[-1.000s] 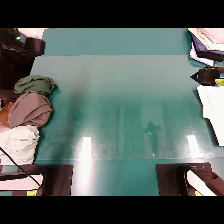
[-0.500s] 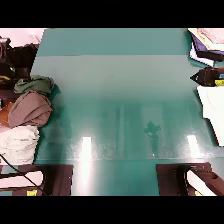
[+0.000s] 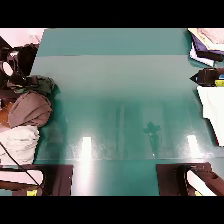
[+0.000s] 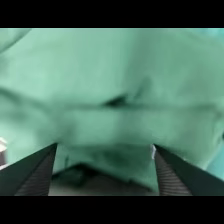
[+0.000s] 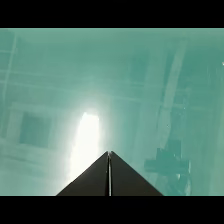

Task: Fold the shirts.

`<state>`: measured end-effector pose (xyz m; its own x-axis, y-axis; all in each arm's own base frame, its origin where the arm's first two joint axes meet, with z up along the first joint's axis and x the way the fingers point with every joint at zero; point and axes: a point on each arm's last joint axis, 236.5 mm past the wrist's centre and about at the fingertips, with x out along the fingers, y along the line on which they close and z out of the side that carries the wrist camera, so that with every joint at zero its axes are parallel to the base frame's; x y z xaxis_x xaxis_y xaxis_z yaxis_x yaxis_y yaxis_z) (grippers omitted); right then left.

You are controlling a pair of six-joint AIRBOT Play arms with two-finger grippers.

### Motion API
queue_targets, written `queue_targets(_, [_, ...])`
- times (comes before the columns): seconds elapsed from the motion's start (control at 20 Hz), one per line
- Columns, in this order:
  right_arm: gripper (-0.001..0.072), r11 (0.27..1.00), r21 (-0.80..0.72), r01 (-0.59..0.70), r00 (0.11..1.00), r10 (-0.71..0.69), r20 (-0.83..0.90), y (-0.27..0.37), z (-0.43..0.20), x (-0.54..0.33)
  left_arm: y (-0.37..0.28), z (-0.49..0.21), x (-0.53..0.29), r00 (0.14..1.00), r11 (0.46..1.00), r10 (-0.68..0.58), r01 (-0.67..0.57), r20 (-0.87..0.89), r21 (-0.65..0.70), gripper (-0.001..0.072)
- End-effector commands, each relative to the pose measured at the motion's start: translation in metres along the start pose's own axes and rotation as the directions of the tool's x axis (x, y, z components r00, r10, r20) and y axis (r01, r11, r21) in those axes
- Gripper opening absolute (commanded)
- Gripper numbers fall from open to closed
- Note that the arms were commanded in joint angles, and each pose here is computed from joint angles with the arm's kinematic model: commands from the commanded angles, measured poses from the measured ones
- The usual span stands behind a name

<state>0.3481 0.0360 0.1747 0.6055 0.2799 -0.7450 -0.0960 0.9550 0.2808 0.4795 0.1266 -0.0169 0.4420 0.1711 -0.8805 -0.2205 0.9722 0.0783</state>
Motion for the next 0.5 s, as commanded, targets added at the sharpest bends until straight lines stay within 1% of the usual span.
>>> queue_targets(0.0, [0.0019, 1.0, 0.0, -0.004, 1.0, 0.004, -0.024, 0.001, -0.006, 0.0, -0.014, 0.008, 0.022, 0.998, 0.998, -0.057, 0.058, 0.042, -0.034, 0.0685])
queue_targets(0.05, [0.0019, 1.0, 0.0, -0.005, 1.0, 0.005, -0.029, 0.002, -0.007, 0.0, -0.017, 0.012, 0.023, 0.996, 0.997, -0.068, 0.07, 0.061, -0.043, 0.0592])
queue_targets(0.1, [0.0019, 1.0, 0.0, -0.006, 0.999, 0.006, -0.032, 0.002, -0.008, 0.0, -0.018, 0.018, 0.022, 0.994, 0.996, -0.071, 0.076, 0.084, -0.049, 0.0459])
queue_targets(0.2, [0.0019, 1.0, 0.0, -0.006, 0.999, 0.006, -0.032, 0.002, -0.008, 0.0, -0.019, 0.026, 0.018, 0.991, 0.995, -0.077, 0.084, 0.109, -0.056, 0.0076])
queue_targets(0.25, [0.0019, 1.0, 0.0, -0.006, 0.999, 0.006, -0.032, 0.002, -0.008, 0.0, -0.019, 0.029, 0.014, 0.991, 0.995, -0.078, 0.085, 0.111, -0.056, 0.0021])
queue_targets(0.35, [0.0019, 1.0, 0.0, -0.006, 0.999, 0.006, -0.032, 0.002, -0.008, 0.0, -0.02, 0.046, -0.006, 0.986, 0.994, -0.083, 0.091, 0.143, -0.052, 0.002])
queue_targets(0.45, [0.0019, 1.0, 0.0, -0.005, 1.0, 0.005, -0.022, 0.002, -0.005, 0.0, -0.025, 0.081, -0.052, 0.962, 0.995, -0.095, 0.098, 0.257, 0.004, 0.0019])
